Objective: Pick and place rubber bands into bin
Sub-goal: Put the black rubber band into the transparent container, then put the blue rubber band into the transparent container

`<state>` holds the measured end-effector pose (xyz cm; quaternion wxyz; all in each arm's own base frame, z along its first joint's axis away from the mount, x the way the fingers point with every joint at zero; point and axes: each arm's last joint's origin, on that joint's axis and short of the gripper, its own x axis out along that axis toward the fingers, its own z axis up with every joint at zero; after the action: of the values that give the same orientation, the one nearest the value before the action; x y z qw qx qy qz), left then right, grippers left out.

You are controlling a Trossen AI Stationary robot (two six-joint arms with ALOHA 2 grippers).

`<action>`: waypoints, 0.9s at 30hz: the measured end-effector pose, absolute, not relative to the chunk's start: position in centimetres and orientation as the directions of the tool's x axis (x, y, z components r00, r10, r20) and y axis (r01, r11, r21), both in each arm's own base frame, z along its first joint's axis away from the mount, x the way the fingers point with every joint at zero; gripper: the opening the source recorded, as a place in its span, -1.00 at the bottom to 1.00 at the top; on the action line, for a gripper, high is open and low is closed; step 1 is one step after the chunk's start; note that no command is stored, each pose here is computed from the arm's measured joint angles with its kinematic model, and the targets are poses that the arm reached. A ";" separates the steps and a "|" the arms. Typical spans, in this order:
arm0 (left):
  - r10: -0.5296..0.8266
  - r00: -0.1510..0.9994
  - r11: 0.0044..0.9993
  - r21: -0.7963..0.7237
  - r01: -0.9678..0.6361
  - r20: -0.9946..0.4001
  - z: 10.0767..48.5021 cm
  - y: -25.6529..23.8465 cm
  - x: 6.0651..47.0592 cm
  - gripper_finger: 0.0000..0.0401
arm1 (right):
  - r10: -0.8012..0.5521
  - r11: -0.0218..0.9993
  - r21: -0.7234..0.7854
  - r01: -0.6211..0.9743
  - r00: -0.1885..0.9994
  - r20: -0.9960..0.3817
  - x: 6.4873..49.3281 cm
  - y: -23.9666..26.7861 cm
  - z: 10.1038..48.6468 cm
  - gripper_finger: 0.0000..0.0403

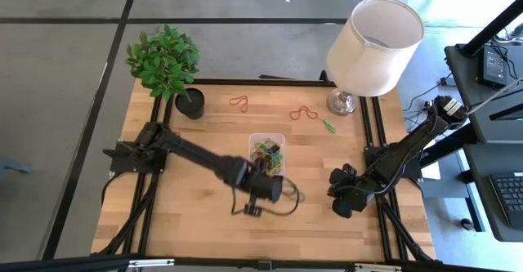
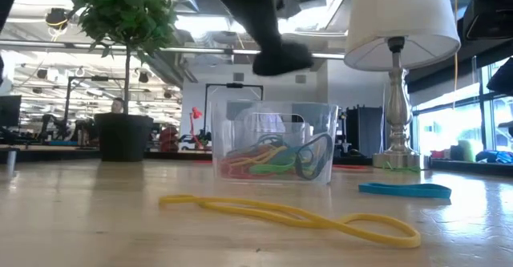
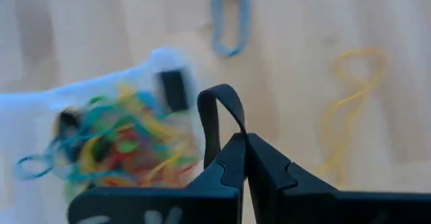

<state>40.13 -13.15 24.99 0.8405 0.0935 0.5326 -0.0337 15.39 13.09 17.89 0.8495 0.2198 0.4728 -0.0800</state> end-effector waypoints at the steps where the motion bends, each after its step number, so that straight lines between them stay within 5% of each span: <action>1: 0.058 0.412 0.980 0.130 0.150 -0.909 24.9 -12.1 40.3 -0.98 | 0.074 0.890 0.301 0.343 0.542 -0.837 15.4 13.1 17.9 -0.74; 9: 0.050 0.346 0.993 0.084 0.086 -0.937 24.1 -7.3 40.9 -0.93 | 0.094 0.882 0.331 0.336 0.563 -0.821 15.6 13.3 18.0 -0.74; 20: 0.091 0.269 0.991 0.112 0.067 -0.959 23.8 -6.9 40.2 -0.43 | 0.097 0.879 0.338 0.335 0.569 -0.817 15.7 13.3 18.1 -0.74; 27: 0.153 0.296 0.975 0.192 0.107 -0.943 27.6 -7.0 37.6 -0.41 | 0.110 0.874 0.358 0.329 0.583 -0.805 15.9 13.5 18.2 -0.74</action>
<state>37.59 -7.05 27.63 0.7973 0.1098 0.5933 0.0144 15.87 13.48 18.19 0.8559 0.2429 0.4520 -0.0640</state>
